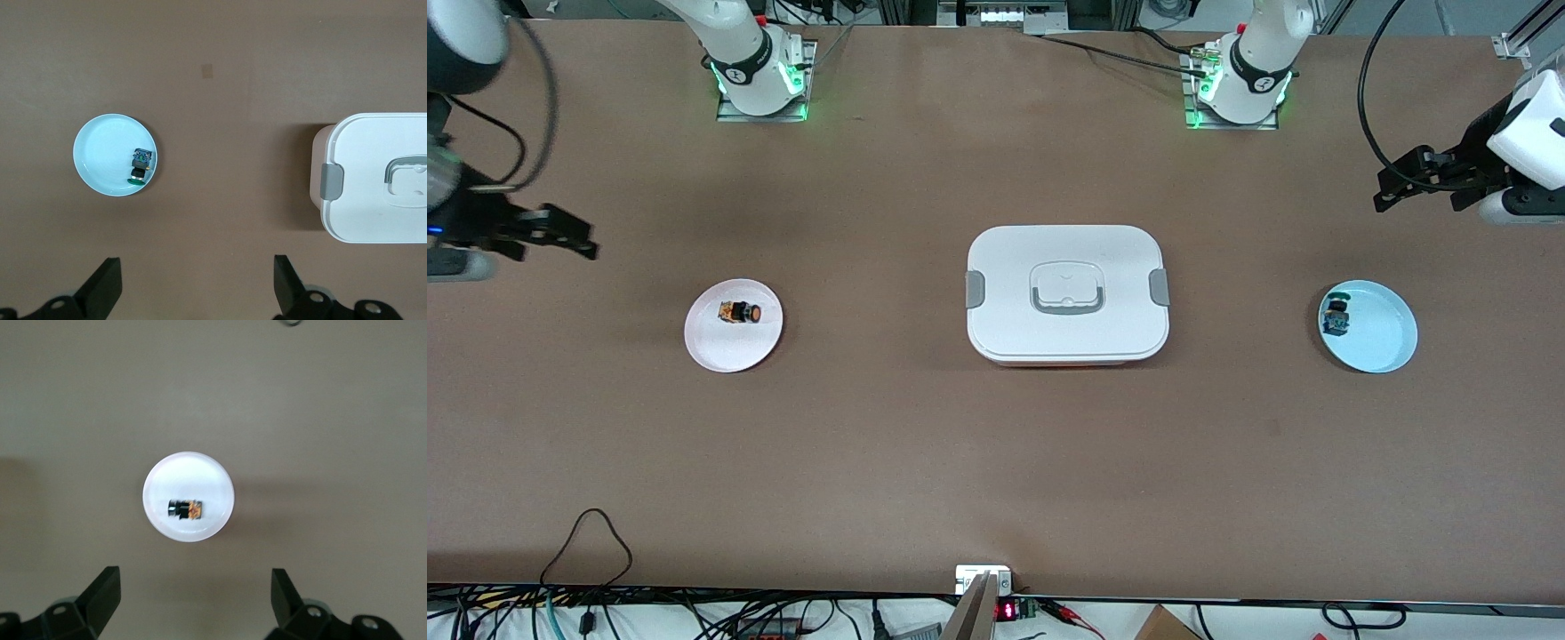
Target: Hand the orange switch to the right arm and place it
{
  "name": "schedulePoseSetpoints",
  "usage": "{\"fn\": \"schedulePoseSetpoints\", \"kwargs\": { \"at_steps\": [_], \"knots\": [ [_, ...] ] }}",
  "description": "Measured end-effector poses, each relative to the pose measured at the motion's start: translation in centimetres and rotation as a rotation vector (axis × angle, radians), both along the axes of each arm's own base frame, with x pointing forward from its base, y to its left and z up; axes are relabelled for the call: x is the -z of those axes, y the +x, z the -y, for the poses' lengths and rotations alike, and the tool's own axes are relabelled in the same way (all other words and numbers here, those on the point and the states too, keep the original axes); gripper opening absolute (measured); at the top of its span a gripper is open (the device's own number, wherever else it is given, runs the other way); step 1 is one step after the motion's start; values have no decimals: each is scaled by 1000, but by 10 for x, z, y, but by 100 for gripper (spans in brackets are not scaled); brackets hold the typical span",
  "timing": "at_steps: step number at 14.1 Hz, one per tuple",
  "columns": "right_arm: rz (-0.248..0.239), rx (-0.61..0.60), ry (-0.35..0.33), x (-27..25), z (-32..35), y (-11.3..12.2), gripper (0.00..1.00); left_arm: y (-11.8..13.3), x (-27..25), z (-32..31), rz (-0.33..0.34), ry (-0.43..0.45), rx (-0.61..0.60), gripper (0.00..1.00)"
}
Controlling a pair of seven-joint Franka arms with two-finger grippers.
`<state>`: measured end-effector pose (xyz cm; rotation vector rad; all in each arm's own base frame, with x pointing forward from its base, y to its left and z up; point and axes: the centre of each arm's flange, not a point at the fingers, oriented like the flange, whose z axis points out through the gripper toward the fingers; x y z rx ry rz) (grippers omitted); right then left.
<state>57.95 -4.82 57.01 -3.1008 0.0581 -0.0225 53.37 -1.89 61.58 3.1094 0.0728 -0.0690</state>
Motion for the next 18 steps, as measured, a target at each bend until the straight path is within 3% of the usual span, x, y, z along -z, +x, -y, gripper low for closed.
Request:
{"fn": "schedulePoseSetpoints", "kwargs": {
  "at_steps": [2,4,7,10,18],
  "knots": [
    [7,47,31,-17,23,-4,100,0,0,0,0,0,0,100],
    [-27,41,30,-23,21,-9,100,-1,0,0,-5,0,0,100],
    [-75,6,-50,-14,6,-11,100,-1,1,0,-7,0,-1,100],
    [-93,-10,-74,-7,-8,-13,100,-1,1,-3,-9,0,-6,100],
    [-38,-4,-60,-28,-4,-35,100,-1,1,-3,-9,0,-6,100]
  ]
}}
